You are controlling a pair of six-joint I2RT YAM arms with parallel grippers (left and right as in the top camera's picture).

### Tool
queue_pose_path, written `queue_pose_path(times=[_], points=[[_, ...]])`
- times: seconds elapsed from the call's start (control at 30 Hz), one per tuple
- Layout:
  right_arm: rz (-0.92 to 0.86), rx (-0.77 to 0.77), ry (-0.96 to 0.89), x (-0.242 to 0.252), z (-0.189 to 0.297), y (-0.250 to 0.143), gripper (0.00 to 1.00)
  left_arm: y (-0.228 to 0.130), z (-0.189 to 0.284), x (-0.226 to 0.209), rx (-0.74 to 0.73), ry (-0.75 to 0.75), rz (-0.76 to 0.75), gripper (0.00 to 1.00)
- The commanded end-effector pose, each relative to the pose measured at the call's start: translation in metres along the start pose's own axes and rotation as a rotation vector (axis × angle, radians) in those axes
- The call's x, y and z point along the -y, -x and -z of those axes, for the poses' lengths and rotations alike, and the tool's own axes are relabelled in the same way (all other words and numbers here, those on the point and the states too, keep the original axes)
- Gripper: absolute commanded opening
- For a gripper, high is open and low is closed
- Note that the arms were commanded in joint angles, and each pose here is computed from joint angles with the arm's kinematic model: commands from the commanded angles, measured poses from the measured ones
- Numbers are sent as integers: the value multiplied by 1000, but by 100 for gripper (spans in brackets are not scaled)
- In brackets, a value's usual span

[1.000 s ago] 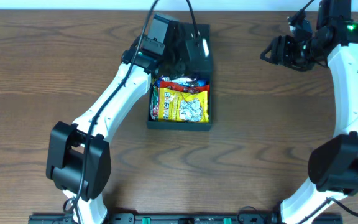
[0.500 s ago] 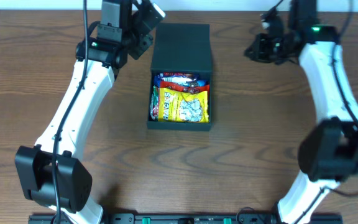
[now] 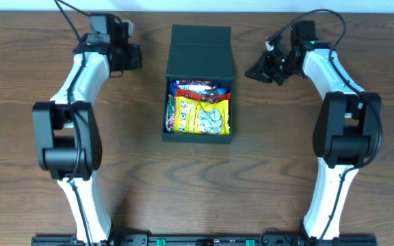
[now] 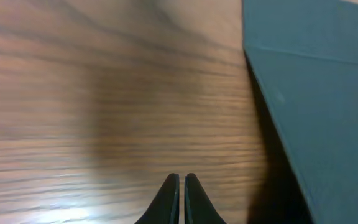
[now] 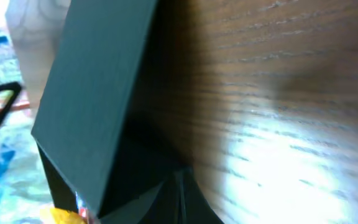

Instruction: Pack container

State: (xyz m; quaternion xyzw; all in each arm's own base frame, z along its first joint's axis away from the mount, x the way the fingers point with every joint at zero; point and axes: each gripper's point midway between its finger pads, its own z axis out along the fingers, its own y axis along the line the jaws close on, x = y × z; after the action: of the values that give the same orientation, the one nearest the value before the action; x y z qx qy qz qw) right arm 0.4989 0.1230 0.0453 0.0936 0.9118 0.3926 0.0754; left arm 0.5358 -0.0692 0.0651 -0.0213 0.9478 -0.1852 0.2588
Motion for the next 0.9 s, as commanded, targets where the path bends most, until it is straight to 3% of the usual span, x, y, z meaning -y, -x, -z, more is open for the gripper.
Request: queue_pose_path(times=[0.0,0.5,0.87], points=[[-62,-48,88,-4,-16,-6,2,-5,-13,19,-31,-111,126,6],[-77,-76,148,-7,-54,-8,1,-22,-55,47,-115,-326,362,6],[4,-83,259,-29,-51,-7,1,-19,-54,75,-121,-431,337,6]])
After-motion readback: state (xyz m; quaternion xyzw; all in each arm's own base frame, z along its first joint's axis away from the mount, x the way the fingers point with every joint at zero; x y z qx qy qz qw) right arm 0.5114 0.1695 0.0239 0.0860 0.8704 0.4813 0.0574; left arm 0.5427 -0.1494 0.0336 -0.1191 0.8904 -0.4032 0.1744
